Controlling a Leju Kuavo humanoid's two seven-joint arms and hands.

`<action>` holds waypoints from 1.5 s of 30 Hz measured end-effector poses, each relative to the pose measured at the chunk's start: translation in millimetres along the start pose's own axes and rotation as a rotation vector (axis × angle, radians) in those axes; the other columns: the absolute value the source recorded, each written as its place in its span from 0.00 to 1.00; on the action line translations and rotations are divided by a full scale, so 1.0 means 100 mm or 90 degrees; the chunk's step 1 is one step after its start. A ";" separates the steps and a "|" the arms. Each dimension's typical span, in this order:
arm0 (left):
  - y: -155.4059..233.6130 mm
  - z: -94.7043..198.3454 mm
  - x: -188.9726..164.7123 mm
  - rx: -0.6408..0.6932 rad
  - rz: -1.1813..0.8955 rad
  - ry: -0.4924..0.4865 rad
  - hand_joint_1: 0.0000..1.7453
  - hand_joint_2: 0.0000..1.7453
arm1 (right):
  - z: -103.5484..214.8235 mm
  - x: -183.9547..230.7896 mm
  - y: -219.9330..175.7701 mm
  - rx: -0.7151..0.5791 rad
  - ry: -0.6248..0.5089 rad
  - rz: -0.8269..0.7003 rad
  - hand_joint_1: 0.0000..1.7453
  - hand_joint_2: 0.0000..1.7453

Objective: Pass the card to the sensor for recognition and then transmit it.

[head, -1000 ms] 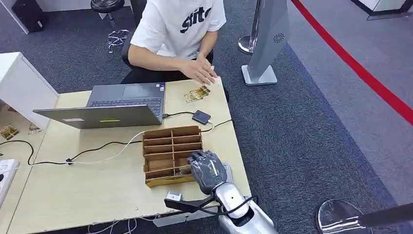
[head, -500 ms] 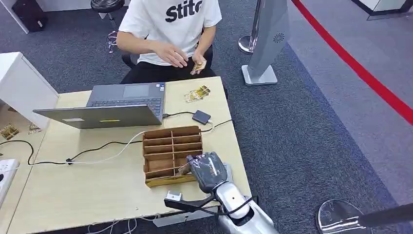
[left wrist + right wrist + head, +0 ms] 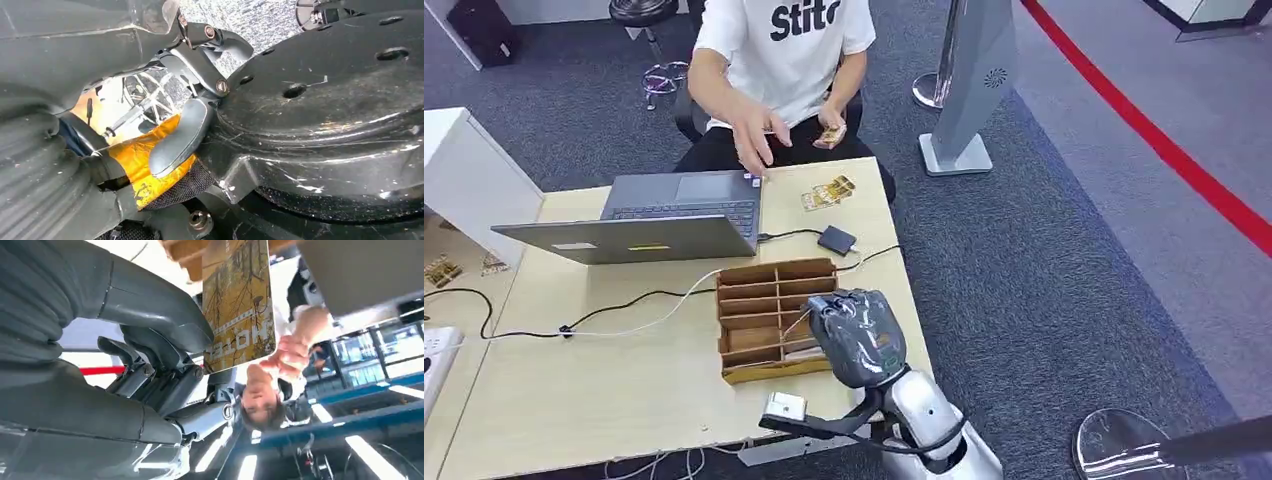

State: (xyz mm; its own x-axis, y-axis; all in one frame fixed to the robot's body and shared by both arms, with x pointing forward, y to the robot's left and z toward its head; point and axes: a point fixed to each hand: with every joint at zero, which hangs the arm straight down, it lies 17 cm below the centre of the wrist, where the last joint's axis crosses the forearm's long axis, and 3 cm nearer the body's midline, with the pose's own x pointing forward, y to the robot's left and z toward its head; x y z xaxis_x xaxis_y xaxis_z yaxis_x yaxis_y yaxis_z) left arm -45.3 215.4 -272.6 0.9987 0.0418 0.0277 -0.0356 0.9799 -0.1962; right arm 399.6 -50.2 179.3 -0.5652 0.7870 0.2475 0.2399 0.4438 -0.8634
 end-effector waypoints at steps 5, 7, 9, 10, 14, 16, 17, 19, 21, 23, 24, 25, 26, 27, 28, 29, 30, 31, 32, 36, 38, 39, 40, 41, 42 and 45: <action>0.04 0.02 0.02 -0.013 -0.035 0.002 0.00 1.00 | -0.57 -0.01 -0.20 0.015 -0.036 -0.028 1.00 1.00; 0.07 0.03 0.04 -0.022 -0.056 0.003 0.00 1.00 | -0.84 -0.03 -0.24 0.025 -0.045 -0.034 1.00 1.00; 0.08 0.04 0.05 -0.026 -0.066 0.004 0.00 1.00 | -1.08 -0.04 -0.30 0.027 -0.054 -0.032 1.00 1.00; 0.10 0.04 0.05 -0.027 -0.071 0.005 0.00 1.00 | -1.15 -0.03 -0.32 0.030 -0.057 -0.036 1.00 1.00; 0.13 0.05 0.08 -0.036 -0.112 0.010 0.00 1.00 | -1.50 -0.16 -0.23 0.078 -0.033 -0.042 1.00 1.00; 0.15 0.06 0.09 -0.039 -0.129 0.013 0.00 1.00 | -1.71 -0.34 -0.21 0.099 0.003 -0.012 1.00 1.00; 0.17 0.06 0.09 -0.038 -0.135 0.015 0.00 1.00 | -1.78 -0.39 -0.19 0.107 0.013 0.001 1.00 1.00; 0.19 0.06 0.11 -0.037 -0.147 0.018 0.00 1.00 | -1.88 -0.48 -0.15 0.127 0.031 0.023 1.00 1.00; 0.21 0.07 0.12 -0.035 -0.152 0.019 0.00 1.00 | -1.92 -0.52 -0.08 0.145 0.043 0.032 0.00 1.00; 0.22 0.07 0.12 -0.034 -0.156 0.019 0.00 1.00 | -1.93 -0.51 -0.02 0.158 0.047 0.029 0.00 1.00; 0.23 0.07 0.13 -0.034 -0.158 0.019 0.00 1.00 | -1.93 -0.48 0.02 0.165 0.042 0.025 0.00 1.00; 0.23 0.07 0.13 -0.034 -0.160 0.019 0.00 1.00 | -1.91 -0.46 0.07 0.173 0.039 0.017 0.00 1.00; 0.23 0.07 0.13 -0.034 -0.161 0.020 0.00 1.00 | -1.90 -0.43 0.10 0.179 0.035 0.005 0.00 1.00; 0.24 0.07 0.13 -0.033 -0.163 0.020 0.00 1.00 | -1.89 -0.40 0.14 0.189 0.028 -0.015 0.00 1.00; 0.25 0.07 0.13 -0.033 -0.163 0.020 0.00 1.00 | -1.88 -0.37 0.17 0.196 0.023 -0.030 0.00 1.00; 0.26 0.07 0.13 -0.033 -0.163 0.021 0.00 1.00 | -1.87 -0.34 0.19 0.200 0.017 -0.047 0.00 1.00; 0.26 0.08 0.13 -0.033 -0.163 0.021 0.00 1.00 | -1.85 -0.33 0.21 0.202 0.014 -0.063 0.00 1.00; 0.26 0.08 0.12 -0.034 -0.163 0.021 0.00 1.00 | -1.85 -0.32 0.21 0.200 0.012 -0.080 0.00 1.00; 0.27 0.08 0.12 -0.033 -0.163 0.022 0.00 1.00 | -1.85 -0.32 0.21 0.199 0.012 -0.097 0.00 1.00; 0.29 0.09 0.11 -0.035 -0.162 0.024 0.00 1.00 | -1.85 -0.35 0.14 0.179 0.010 -0.162 0.00 1.00; 0.29 0.09 0.09 -0.036 -0.160 0.024 0.00 1.00 | -1.84 -0.40 0.11 0.169 0.015 -0.192 0.00 1.00; 0.30 0.09 0.09 -0.035 -0.159 0.025 0.00 1.00 | -1.82 -0.42 0.10 0.165 0.018 -0.212 0.00 1.00; 0.30 0.09 0.08 -0.036 -0.157 0.024 0.00 1.00 | -1.81 -0.46 0.06 0.155 0.023 -0.250 0.00 1.00; 0.30 0.09 0.08 -0.036 -0.156 0.024 0.00 1.00 | -1.80 -0.53 0.01 0.139 0.030 -0.295 0.00 1.00; 0.30 0.09 0.07 -0.035 -0.154 0.024 0.00 1.00 | -1.78 -0.63 -0.06 0.117 0.040 -0.341 0.00 1.00; 0.30 0.09 0.04 -0.035 -0.152 0.027 0.00 1.00 | -1.60 -1.26 -0.30 0.036 0.111 -0.496 0.00 1.00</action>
State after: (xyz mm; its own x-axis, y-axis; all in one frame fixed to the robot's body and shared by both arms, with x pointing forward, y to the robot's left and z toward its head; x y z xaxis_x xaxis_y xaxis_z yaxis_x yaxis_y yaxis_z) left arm -43.0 247.0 -269.4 0.9793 -0.1987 0.0386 0.2021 0.9491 -0.2415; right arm 589.9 -94.4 244.5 -0.4204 0.3176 0.8499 -0.2161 0.8747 -0.4337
